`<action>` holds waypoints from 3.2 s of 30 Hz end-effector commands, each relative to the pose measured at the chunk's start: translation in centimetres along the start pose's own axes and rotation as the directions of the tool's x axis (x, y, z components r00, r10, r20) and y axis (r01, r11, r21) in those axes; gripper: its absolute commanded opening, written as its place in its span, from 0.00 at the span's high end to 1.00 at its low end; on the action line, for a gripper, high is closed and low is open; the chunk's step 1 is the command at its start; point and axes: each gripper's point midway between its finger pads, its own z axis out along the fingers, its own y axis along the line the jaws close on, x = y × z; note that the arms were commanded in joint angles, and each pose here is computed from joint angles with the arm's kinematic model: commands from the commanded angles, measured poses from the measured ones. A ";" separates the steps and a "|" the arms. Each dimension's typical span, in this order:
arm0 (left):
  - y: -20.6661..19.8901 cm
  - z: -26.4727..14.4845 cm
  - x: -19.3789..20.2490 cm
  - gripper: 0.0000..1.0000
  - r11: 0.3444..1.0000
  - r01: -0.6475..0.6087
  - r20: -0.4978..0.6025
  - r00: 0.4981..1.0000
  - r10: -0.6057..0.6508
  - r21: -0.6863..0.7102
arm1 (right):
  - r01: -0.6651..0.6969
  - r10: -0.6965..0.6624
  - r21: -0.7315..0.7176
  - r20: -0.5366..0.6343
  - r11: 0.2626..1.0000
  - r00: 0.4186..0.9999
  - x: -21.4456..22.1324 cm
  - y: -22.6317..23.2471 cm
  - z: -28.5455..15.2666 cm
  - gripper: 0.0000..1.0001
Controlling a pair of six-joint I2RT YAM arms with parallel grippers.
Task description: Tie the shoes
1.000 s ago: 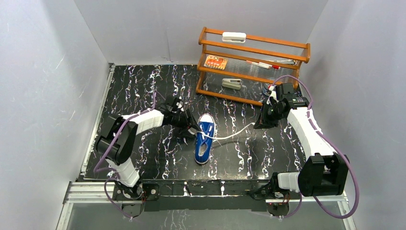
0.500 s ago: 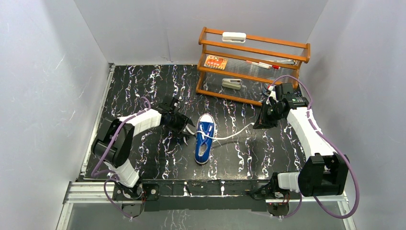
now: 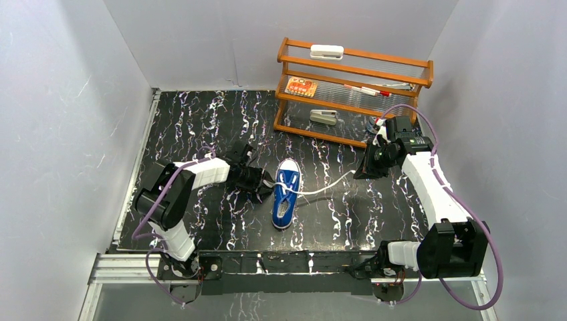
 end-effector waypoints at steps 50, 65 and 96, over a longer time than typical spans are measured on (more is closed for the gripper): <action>0.0 -6.6 5.8 1.00 -0.215 -0.918 0.544 0.001 0.839 0.334 | -0.059 -0.242 -0.474 -0.547 0.878 0.802 6.8 26.8 13.6 1.00; -1.0 -7.3 6.8 1.00 -0.146 -0.908 0.504 0.080 0.860 0.394 | -0.020 -0.279 -0.471 -0.555 0.882 0.783 6.0 25.8 11.1 0.35; -2.4 -2.7 4.1 1.00 0.036 -0.954 -0.099 0.007 0.995 0.296 | 0.958 -0.797 -0.006 0.558 -0.285 -0.234 10.8 29.1 8.2 0.25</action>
